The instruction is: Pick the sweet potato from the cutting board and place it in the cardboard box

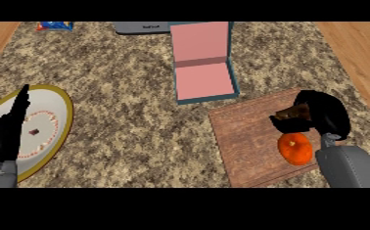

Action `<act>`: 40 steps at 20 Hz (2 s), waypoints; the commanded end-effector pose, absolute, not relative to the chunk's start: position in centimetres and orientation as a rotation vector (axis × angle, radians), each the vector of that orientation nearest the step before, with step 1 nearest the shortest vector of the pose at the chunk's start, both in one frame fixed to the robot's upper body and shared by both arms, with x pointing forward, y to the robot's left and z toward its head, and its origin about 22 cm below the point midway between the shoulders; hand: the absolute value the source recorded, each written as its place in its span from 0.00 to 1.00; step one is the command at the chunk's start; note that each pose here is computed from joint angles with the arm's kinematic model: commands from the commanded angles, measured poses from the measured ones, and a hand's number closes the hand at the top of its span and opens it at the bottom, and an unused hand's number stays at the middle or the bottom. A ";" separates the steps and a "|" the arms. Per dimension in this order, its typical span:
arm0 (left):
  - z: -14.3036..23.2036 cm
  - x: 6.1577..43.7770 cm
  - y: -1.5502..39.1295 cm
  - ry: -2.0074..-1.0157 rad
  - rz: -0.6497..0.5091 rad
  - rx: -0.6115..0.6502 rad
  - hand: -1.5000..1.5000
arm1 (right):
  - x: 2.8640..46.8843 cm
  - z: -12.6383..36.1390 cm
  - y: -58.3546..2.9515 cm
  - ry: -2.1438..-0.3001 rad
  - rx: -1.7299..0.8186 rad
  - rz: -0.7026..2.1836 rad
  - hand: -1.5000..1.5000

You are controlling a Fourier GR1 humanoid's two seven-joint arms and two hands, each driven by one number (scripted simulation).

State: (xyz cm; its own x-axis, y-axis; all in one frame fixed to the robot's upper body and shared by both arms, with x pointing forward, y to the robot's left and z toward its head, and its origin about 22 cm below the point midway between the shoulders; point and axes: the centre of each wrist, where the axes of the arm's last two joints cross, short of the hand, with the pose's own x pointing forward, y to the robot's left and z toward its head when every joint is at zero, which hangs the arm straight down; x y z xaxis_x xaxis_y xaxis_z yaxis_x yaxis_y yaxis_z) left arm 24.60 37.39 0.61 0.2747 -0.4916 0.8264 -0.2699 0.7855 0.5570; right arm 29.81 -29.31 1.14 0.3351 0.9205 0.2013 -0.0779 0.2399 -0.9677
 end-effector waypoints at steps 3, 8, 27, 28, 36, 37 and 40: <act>0.4 24.4 37.6 -1.313 -0.161 0.712 0.50 | 26.8 5.8 -24.7 -1.023 -1.361 0.608 1.00; 0.9 24.7 37.5 -1.337 -0.198 0.684 0.50 | 23.6 12.4 -19.5 -1.242 -1.481 0.576 1.00; 2.9 27.6 36.3 -1.380 -0.221 0.629 0.50 | 35.4 21.4 -11.8 -1.375 -1.172 0.342 1.00; 1.7 26.1 34.3 -1.372 -0.223 0.636 0.50 | 36.3 19.7 -12.8 -1.384 -1.185 0.303 1.00; 1.4 26.6 36.2 -1.384 -0.240 0.647 0.50 | 42.8 16.7 -12.4 -1.360 -1.112 0.290 1.00; 1.5 26.5 35.0 -1.375 -0.230 0.624 0.50 | 42.8 16.2 -10.1 -1.343 -1.132 0.309 1.00; 2.3 27.4 35.1 -1.399 -0.239 0.641 0.50 | 44.9 16.3 -12.1 -1.304 -1.107 0.296 1.00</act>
State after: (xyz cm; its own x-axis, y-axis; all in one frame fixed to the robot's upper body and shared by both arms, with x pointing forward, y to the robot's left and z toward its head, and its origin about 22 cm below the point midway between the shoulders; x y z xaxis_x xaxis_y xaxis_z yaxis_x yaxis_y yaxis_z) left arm 27.00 35.29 1.92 0.1951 -0.5078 0.8391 -0.2057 0.8153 0.5412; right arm 43.04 -11.65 17.15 0.2820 0.7457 0.6037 0.4031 0.4789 -0.7798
